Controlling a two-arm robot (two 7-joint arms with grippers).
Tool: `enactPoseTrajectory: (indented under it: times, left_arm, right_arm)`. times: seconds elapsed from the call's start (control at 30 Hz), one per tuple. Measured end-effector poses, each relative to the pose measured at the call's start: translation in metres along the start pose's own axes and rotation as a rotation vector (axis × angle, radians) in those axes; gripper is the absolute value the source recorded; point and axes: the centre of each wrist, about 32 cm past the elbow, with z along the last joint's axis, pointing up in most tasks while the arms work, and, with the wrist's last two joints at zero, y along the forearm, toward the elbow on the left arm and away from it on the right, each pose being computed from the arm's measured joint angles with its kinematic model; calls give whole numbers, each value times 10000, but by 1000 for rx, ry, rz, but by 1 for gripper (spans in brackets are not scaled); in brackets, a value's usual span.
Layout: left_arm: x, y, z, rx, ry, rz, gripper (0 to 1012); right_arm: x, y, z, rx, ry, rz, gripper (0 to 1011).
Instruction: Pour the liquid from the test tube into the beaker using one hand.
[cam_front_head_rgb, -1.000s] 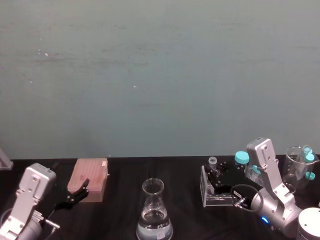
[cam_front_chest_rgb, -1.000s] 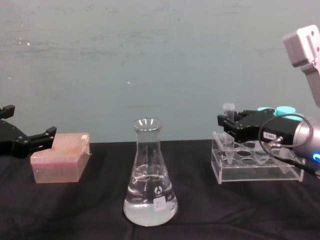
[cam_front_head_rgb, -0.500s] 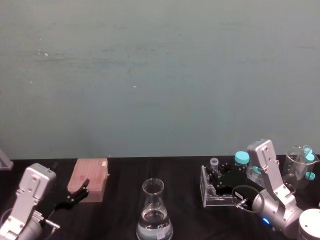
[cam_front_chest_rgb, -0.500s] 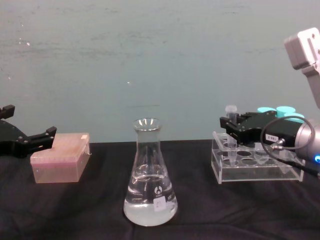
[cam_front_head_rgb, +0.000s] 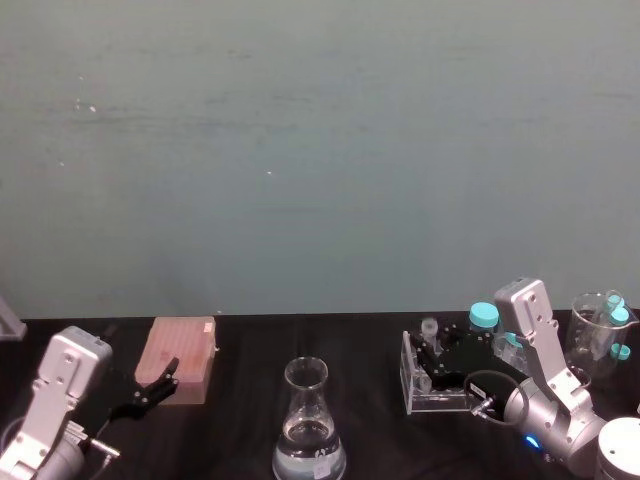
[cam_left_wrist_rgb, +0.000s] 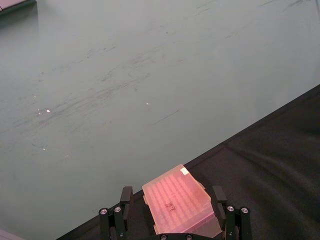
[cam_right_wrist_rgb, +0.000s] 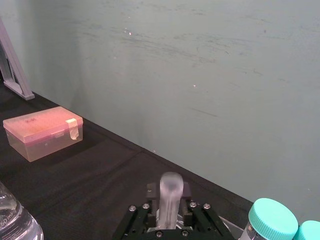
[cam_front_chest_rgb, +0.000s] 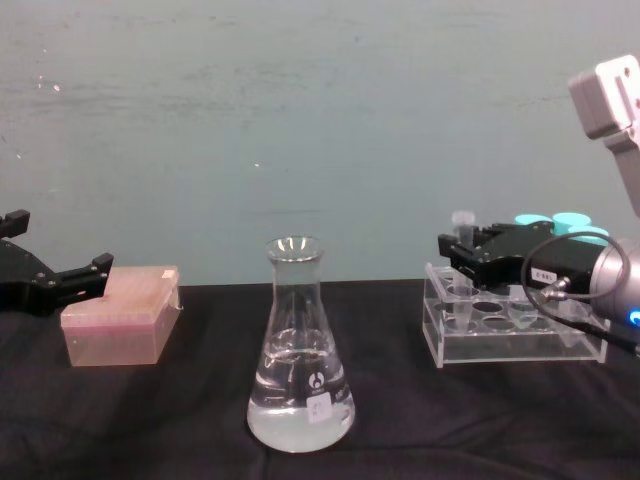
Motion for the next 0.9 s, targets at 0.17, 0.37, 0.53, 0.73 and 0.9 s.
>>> enactPoseTrajectory:
  times: [0.17, 0.37, 0.53, 0.73, 0.9]
  left_arm:
    - [0, 0, 0, 0, 0, 0, 1000]
    - [0, 0, 0, 0, 0, 0, 1000]
    - [0, 0, 0, 0, 0, 0, 1000]
    - [0, 0, 0, 0, 0, 0, 1000]
    - [0, 0, 0, 0, 0, 0, 1000]
  right_arm:
    - [0, 0, 0, 0, 0, 0, 419]
    - [0, 0, 0, 0, 0, 0, 620]
    - [0, 0, 0, 0, 0, 0, 756]
    - [0, 0, 0, 1, 1, 0, 916]
    - [0, 0, 1, 1, 1, 0, 1000]
